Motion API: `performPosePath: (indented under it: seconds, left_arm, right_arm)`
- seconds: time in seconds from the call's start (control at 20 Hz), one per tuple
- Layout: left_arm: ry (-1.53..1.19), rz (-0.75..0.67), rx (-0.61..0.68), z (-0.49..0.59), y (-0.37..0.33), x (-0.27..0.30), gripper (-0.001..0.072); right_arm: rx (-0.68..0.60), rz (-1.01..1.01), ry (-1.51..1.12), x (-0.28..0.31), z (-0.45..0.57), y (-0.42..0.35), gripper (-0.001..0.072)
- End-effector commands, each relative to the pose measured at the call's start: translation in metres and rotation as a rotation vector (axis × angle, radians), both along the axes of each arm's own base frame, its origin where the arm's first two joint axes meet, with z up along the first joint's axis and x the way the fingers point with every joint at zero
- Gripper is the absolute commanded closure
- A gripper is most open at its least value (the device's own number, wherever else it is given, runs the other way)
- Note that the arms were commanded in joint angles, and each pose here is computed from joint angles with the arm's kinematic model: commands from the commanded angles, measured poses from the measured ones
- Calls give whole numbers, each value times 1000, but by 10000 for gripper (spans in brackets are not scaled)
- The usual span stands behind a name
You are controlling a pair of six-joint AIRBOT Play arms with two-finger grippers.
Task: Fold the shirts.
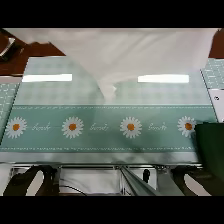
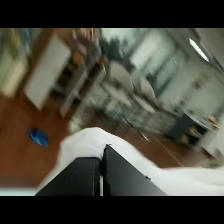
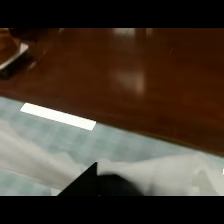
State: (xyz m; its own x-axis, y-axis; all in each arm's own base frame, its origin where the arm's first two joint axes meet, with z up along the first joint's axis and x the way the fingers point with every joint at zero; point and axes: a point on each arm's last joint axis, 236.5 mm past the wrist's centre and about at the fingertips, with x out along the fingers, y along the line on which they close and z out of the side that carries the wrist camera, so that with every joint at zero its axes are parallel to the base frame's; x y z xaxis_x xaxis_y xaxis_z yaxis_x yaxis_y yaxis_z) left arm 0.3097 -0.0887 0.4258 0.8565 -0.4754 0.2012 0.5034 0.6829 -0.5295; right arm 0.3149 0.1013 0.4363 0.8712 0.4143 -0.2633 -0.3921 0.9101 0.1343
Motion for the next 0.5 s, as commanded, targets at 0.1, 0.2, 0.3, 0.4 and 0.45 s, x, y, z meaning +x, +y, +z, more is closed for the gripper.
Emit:
performPosePath:
  seconds: [0.1,0.2,0.3,0.4,0.45]
  left_arm:
    - [-312,406,229,99,39,-113,691]
    - [-389,499,314,117,32,-149,691]
    - [-419,535,363,120,22,-169,691]
    - [-396,515,394,111,13,-172,691]
    - [-358,490,407,100,11,-166,691]
  right_arm:
    - [-70,-175,-314,-144,81,-46,698]
    - [-71,-199,-318,-174,78,-52,698]
    - [-87,-201,-241,-185,57,-53,698]
    - [-98,-193,-141,-183,33,-53,698]
    - [-103,-190,-88,-176,19,-53,698]
